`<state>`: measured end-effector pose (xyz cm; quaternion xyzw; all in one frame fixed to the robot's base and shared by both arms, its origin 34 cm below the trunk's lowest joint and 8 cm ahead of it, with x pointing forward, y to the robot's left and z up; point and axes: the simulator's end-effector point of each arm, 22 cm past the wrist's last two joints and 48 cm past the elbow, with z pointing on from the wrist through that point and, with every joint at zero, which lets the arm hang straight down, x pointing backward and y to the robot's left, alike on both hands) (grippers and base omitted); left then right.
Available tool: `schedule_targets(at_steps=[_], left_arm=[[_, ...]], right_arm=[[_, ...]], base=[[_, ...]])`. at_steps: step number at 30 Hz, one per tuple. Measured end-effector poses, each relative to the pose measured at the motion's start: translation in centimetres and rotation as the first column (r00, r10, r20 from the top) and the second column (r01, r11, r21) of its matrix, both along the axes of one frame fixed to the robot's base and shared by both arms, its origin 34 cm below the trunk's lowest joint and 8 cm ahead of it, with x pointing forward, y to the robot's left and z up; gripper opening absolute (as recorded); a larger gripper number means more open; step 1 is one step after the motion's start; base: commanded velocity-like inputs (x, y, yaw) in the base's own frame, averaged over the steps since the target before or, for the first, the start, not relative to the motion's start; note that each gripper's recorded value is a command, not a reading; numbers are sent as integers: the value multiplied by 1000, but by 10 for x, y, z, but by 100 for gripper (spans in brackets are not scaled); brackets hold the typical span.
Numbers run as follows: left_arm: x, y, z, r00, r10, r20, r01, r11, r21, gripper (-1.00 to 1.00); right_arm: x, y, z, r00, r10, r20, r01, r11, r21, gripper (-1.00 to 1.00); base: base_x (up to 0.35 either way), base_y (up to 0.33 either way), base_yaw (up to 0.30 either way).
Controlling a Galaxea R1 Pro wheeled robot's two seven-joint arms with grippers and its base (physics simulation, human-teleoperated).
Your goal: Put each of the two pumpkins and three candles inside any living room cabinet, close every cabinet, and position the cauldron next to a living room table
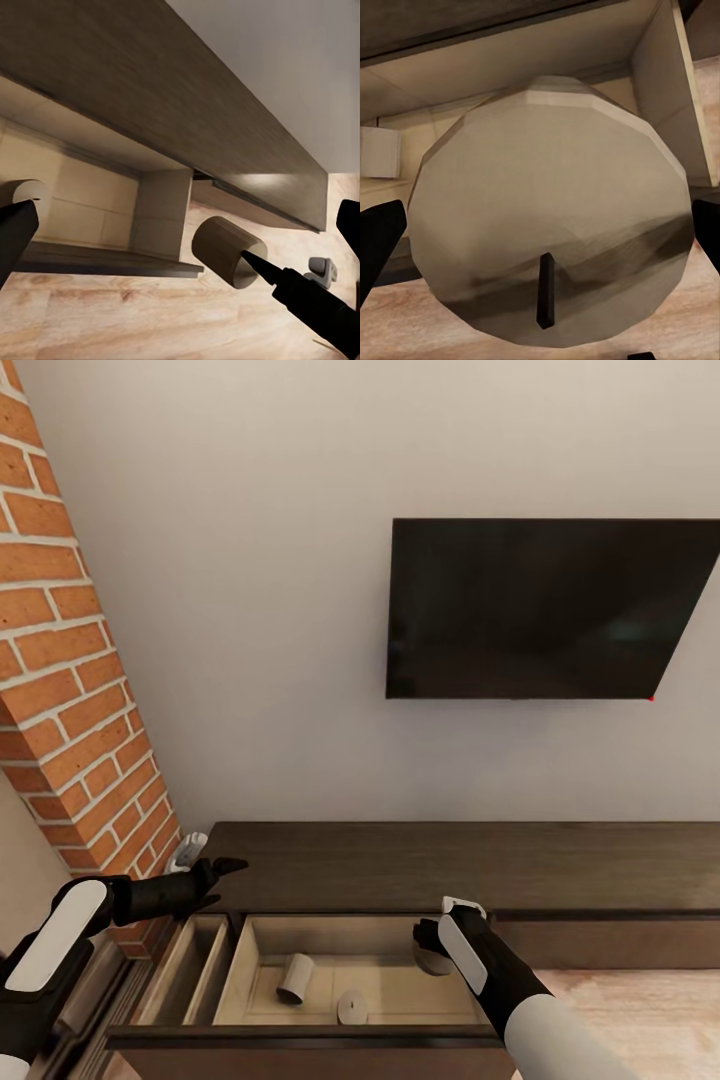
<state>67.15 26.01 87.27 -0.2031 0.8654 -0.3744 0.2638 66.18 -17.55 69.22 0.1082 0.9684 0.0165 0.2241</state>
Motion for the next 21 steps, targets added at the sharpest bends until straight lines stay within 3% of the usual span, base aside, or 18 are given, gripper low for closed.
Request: schedule_targets(at_steps=[10,21], left_arm=[[0,-3,-11,1000,-1,4,1,999,-32,100],[0,-3,-29,1000,0,1,0,999,-38,100]], right_arm=[[0,0,-15,1000,2,2,-2,1000,-1,-100],[1,0,-33,1000,3,4,-3,1000,-1,-100]], base=[[0,0,0],[0,0,0]])
